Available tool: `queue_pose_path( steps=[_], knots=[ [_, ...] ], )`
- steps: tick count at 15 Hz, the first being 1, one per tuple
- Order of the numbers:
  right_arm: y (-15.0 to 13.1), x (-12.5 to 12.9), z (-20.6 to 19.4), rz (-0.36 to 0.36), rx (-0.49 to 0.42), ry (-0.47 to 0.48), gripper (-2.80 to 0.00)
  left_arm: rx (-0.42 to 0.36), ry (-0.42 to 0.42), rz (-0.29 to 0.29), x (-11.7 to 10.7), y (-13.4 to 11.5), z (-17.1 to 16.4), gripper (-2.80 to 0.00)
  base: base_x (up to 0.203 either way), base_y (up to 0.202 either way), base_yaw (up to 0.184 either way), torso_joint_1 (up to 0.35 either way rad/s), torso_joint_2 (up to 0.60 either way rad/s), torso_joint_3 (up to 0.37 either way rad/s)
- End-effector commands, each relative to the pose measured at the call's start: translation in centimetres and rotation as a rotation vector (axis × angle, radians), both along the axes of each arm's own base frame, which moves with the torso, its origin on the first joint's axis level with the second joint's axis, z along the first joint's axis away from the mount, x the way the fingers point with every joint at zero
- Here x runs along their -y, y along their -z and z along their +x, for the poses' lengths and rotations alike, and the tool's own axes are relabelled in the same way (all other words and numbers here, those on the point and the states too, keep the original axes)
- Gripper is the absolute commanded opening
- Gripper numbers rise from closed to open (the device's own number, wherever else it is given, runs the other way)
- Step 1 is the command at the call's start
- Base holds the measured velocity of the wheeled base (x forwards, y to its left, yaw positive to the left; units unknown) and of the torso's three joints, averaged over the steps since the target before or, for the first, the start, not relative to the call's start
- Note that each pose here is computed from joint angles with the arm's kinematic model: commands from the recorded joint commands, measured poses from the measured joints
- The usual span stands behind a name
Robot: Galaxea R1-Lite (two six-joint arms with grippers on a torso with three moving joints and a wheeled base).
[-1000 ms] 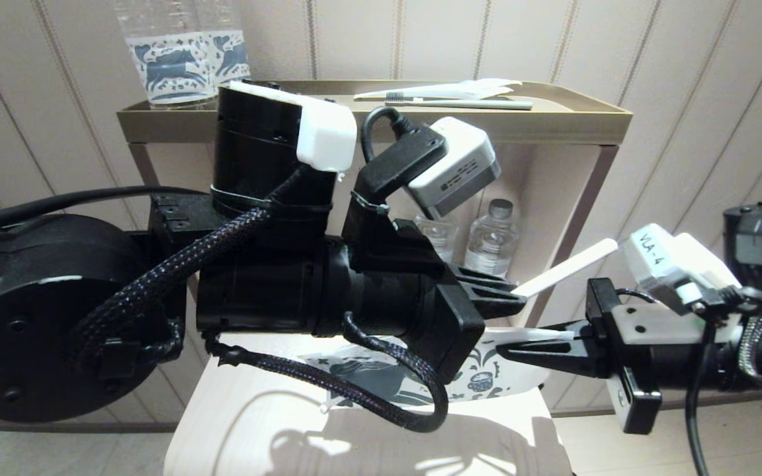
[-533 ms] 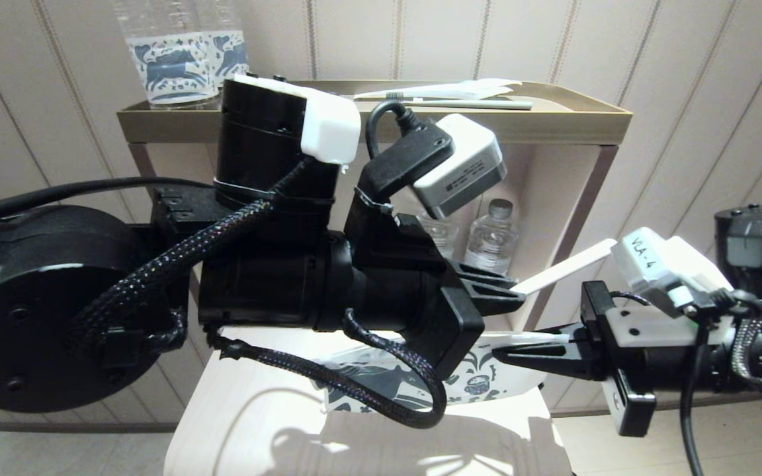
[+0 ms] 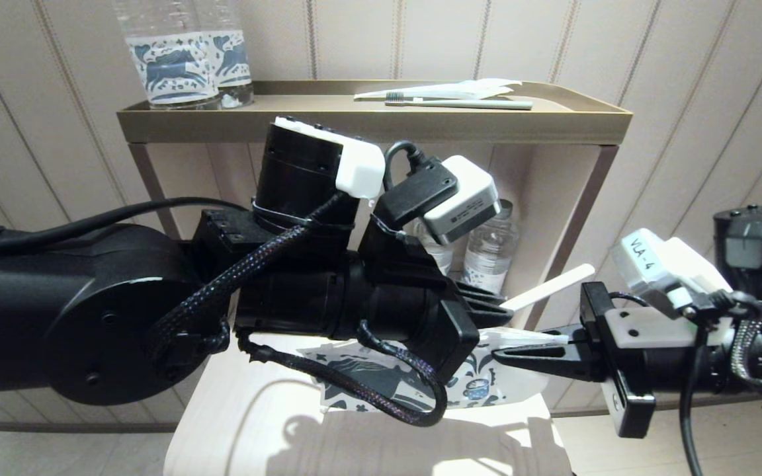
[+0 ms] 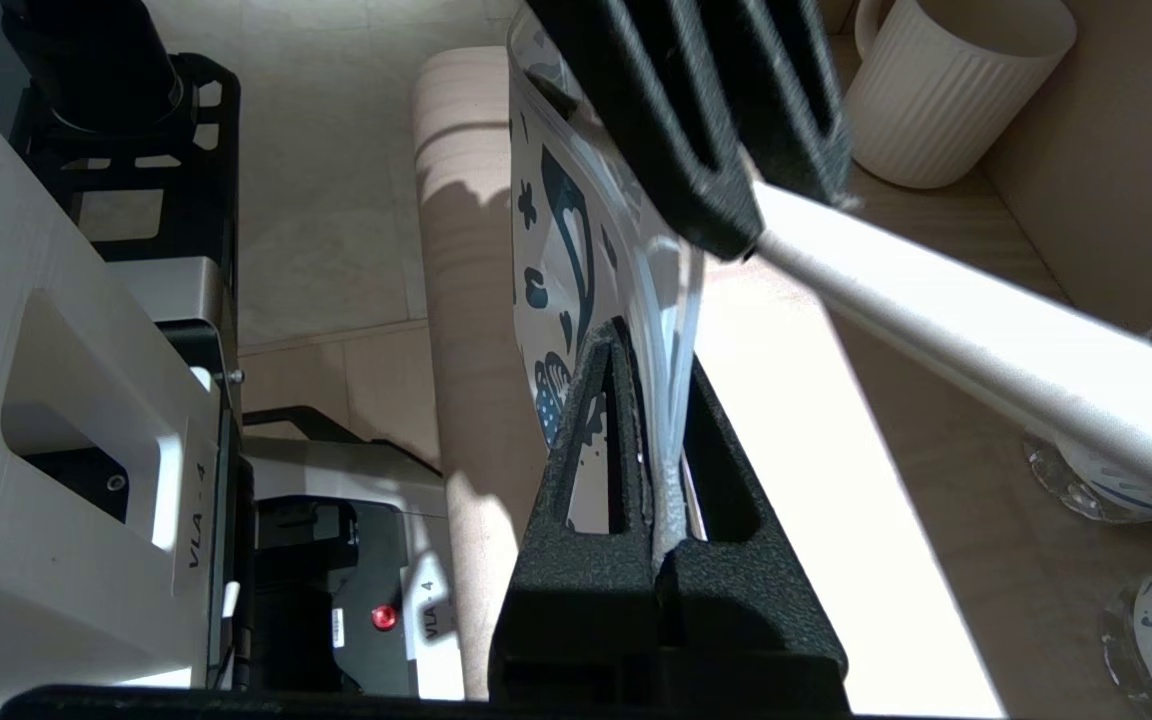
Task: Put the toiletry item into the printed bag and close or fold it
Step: Place the toothbrush in the storage bag
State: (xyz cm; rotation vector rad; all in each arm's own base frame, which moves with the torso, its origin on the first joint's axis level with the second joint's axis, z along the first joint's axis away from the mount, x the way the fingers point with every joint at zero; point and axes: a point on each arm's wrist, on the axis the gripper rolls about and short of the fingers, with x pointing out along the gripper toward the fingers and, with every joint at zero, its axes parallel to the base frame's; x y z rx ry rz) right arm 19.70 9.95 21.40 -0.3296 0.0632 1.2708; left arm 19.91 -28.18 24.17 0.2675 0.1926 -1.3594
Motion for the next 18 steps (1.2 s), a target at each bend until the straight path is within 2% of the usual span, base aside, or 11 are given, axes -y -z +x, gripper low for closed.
queue_pose_path(
  steps=[1, 10, 18],
  knots=[
    [-0.1, 0.0, 0.0, 0.002, 0.007, -0.007, -2.8, -0.013, 0.001, 0.016, -0.1, 0.6, 0.0, -2.8, 0.0, 0.0, 0.0, 0.0, 0.0, 0.0],
    [-0.1, -0.1, 0.0, 0.002, 0.007, -0.007, -2.8, -0.032, -0.03, 0.043, -2.8, 1.3, -0.6, -2.8, 0.0, 0.0, 0.0, 0.0, 0.0, 0.0],
    [0.0, -0.1, 0.2, 0.0, 0.001, -0.005, -2.8, -0.027, -0.053, 0.035, -5.3, 0.8, -1.8, -2.8, 0.0, 0.0, 0.0, 0.0, 0.0, 0.0]
  ],
)
